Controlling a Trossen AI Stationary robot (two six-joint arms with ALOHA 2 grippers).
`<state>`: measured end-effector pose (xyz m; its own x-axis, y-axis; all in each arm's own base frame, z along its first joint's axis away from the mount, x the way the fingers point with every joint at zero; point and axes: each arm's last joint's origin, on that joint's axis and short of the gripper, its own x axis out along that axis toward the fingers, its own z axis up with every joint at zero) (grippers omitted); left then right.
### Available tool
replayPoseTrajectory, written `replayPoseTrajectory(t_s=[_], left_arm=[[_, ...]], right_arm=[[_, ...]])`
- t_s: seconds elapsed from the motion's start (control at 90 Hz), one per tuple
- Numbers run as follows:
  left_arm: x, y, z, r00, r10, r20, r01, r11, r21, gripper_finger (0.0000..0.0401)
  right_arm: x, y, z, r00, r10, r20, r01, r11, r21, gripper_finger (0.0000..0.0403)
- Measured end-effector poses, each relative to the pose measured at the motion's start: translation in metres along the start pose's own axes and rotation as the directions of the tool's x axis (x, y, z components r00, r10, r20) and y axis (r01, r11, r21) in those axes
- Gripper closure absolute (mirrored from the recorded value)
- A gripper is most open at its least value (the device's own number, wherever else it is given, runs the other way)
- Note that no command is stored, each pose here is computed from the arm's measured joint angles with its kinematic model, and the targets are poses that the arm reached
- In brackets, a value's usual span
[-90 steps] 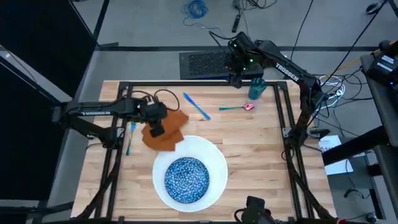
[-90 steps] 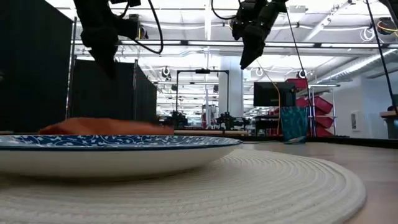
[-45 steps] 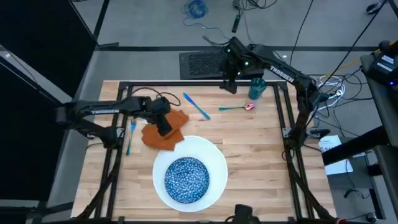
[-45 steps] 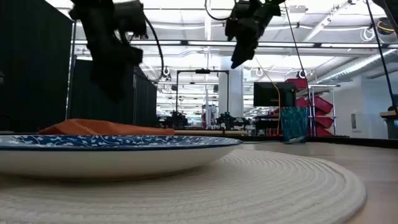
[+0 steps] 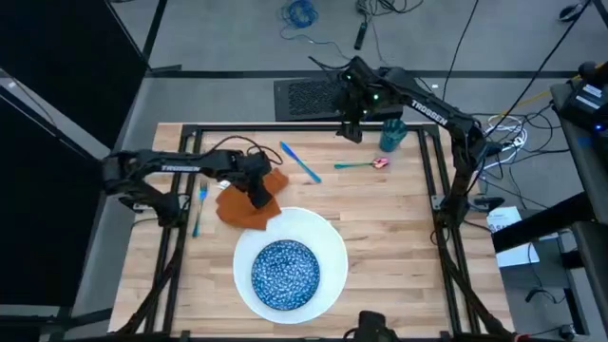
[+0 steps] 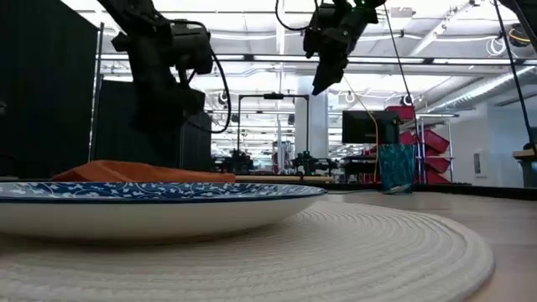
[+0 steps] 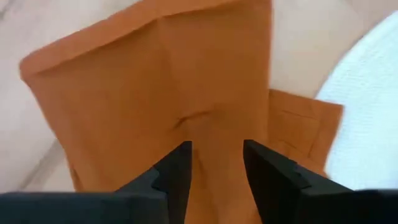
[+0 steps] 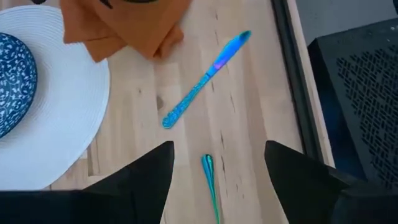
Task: Set table place
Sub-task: Fold the orange table napkin
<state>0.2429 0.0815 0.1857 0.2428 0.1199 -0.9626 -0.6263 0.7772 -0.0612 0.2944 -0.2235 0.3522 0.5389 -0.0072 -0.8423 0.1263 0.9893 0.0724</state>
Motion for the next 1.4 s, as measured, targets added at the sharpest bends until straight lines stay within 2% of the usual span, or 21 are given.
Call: replayPoseTrajectory(t_s=[0.1,0.256,0.467,0.622,0.689,0.744,0.822,0.911,0.978,1.111,1.2,1.344,1.4], left_arm=[[0.004,0.000,0.001,0.999,0.043,0.010,-0.043,0.999,0.003,0.0271],[0.015,-0.004,0.008,0.999,0.018,0.032,-0.019,1.000,0.009,0.0271],[0.043,-0.006,0.007,0.995,0.096,-0.038,-0.094,0.994,0.048,0.0271],[0.058,-0.007,0.009,0.992,0.111,-0.060,-0.107,0.992,0.059,0.0272],[0.060,-0.010,0.007,0.991,0.114,-0.070,-0.106,0.989,0.101,0.0285],[0.058,-0.014,0.007,0.991,0.117,-0.065,-0.107,0.984,0.146,0.0317],[0.047,-0.022,0.007,0.989,0.140,-0.050,-0.128,0.973,0.195,0.0378],[0.024,-0.032,0.009,0.987,0.159,-0.008,-0.152,0.961,0.230,0.0394],[-0.004,-0.041,0.016,0.986,0.139,0.087,-0.156,0.959,0.236,0.0398],[-0.049,-0.048,0.015,0.975,0.145,0.167,-0.185,0.949,0.256,0.0400],[-0.079,-0.051,0.011,0.970,0.103,0.222,-0.161,0.951,0.264,0.0400],[-0.110,-0.049,-0.004,0.963,0.051,0.265,-0.126,0.954,0.274,0.0401],[-0.121,-0.048,-0.009,0.956,0.023,0.294,-0.097,0.965,0.242,0.0401]], right_arm=[[0.000,0.000,0.000,1.000,0.000,0.000,0.000,1.000,0.000,0.0165],[0.000,0.000,0.000,1.000,0.002,-0.003,-0.002,1.000,0.001,0.0165],[0.000,0.000,-0.001,1.000,0.005,-0.009,-0.005,1.000,0.004,0.0165],[0.000,0.000,-0.001,1.000,0.005,-0.009,-0.005,1.000,0.005,0.0165],[0.000,0.001,-0.001,1.000,0.006,-0.012,-0.006,1.000,0.006,0.0165],[0.000,0.001,-0.001,1.000,0.006,-0.012,-0.006,1.000,0.005,0.0165],[0.000,0.001,-0.001,1.000,0.006,-0.012,-0.006,1.000,0.004,0.0165],[0.000,0.001,-0.001,1.000,0.006,-0.012,-0.006,1.000,0.001,0.0165],[0.000,0.000,-0.001,1.000,0.005,-0.010,-0.005,1.000,-0.004,0.0165],[0.000,0.000,-0.001,1.000,0.004,-0.007,-0.004,1.000,-0.008,0.0165],[0.000,0.000,-0.001,1.000,0.004,-0.007,-0.004,1.000,-0.008,0.0165],[0.000,0.000,-0.001,1.000,0.004,-0.007,-0.004,1.000,-0.008,0.0165],[0.000,0.000,-0.001,1.000,0.004,-0.007,-0.004,1.000,-0.008,0.0165]])
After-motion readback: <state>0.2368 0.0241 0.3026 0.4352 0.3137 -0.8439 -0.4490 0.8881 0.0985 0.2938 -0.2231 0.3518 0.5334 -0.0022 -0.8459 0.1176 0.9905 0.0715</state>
